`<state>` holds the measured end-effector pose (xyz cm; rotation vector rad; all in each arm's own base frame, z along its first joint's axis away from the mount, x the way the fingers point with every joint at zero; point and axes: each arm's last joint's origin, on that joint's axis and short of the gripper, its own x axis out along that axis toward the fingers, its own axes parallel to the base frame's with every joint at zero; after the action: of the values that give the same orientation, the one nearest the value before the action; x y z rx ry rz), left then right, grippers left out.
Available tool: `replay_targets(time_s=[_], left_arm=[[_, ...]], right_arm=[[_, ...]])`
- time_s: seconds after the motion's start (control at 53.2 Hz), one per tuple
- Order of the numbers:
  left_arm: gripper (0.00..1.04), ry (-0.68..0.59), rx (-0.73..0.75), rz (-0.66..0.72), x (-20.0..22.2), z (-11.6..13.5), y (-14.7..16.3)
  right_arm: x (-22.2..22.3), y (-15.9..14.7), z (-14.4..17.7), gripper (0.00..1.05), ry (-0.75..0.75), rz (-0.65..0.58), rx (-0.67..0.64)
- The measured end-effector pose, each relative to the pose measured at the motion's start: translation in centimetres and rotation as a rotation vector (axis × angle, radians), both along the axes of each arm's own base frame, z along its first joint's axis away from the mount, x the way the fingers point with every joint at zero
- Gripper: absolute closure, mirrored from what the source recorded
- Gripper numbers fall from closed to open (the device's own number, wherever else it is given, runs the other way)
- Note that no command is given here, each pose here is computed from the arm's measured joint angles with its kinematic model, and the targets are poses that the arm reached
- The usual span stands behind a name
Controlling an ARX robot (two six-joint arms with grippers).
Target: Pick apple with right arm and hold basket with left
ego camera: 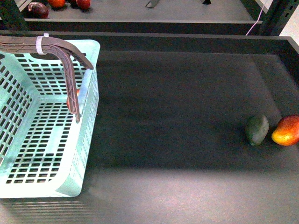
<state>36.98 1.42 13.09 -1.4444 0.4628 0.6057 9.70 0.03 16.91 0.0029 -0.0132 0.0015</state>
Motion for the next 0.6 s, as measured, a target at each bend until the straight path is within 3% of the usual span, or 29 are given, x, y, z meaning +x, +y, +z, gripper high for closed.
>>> replay_targets(time_s=[0.188,0.601], left_arm=[[0.89,0.0,0.002,-0.011,-0.3,0.0,0.0],[0.27,0.014,0.012,-0.013,-1.6,-0.1,0.0]], right_arm=[[0.0,0.0,0.0,0.09,0.0,0.0,0.0],[0.0,0.0,0.0,0.09,0.0,0.0,0.0]])
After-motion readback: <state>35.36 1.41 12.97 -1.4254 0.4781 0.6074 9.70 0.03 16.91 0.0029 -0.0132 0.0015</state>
